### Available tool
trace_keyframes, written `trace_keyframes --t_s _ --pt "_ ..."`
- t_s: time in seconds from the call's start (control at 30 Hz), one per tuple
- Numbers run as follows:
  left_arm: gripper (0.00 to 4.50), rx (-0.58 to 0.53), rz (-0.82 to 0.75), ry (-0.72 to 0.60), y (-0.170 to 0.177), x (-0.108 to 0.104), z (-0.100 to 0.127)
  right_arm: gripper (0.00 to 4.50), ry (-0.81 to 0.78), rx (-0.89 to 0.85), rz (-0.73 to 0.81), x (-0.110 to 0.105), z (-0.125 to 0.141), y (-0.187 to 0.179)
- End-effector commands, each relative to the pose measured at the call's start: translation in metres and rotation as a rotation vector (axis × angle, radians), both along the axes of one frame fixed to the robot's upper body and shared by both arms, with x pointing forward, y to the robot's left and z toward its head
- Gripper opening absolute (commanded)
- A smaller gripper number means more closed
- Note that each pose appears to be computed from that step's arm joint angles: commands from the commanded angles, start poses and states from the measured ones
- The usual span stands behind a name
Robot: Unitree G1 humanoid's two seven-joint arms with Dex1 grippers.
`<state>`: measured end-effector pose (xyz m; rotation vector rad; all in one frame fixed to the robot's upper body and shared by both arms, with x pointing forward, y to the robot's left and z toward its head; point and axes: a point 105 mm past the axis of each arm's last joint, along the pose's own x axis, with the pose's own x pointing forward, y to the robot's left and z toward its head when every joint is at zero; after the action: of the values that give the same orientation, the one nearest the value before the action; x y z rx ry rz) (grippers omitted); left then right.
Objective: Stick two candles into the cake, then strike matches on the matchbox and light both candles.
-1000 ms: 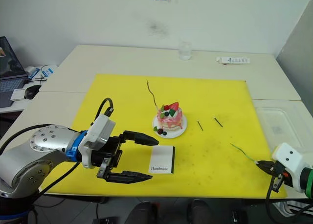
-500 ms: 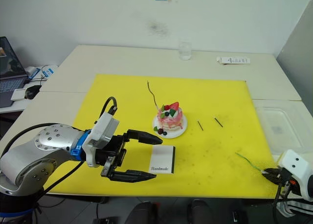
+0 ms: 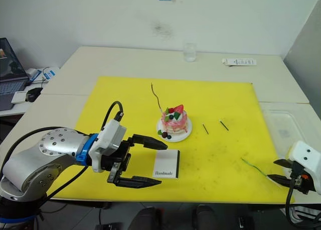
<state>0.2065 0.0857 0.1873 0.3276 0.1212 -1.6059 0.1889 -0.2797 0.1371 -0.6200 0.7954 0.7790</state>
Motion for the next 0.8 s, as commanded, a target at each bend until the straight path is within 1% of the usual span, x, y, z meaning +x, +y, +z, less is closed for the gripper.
trace_keyframes --t_s 0.03,0.1,0.17,0.4,0.57,0.77,0.8 --pt "4.5 0.0 -0.016 -0.046 -0.005 -0.004 0.001 2.47 0.092 -0.129 -0.07 0.001 -0.001 -0.006" --pt "4.5 -0.002 -0.015 -0.05 -0.007 -0.006 0.0 2.47 0.111 -0.168 -0.124 0.007 -0.002 -0.009" --pt "4.5 -0.002 -0.015 -0.053 -0.008 -0.007 -0.002 2.47 0.131 -0.174 -0.132 0.009 -0.004 -0.008" --pt "4.5 -0.008 -0.005 -0.06 -0.012 -0.009 -0.006 2.47 0.15 -0.221 -0.109 0.02 -0.019 -0.006" --pt "4.5 -0.021 -0.002 -0.064 -0.015 -0.008 -0.005 2.47 0.156 -0.233 -0.094 0.024 -0.025 -0.003" --pt "4.5 -0.064 -0.065 -0.019 -0.017 -0.021 0.001 2.47 0.175 -0.224 -0.106 0.024 -0.028 -0.004" --pt "4.5 -0.063 -0.07 -0.019 -0.017 -0.022 0.001 2.13 0.176 -0.225 -0.106 0.024 -0.028 -0.004"
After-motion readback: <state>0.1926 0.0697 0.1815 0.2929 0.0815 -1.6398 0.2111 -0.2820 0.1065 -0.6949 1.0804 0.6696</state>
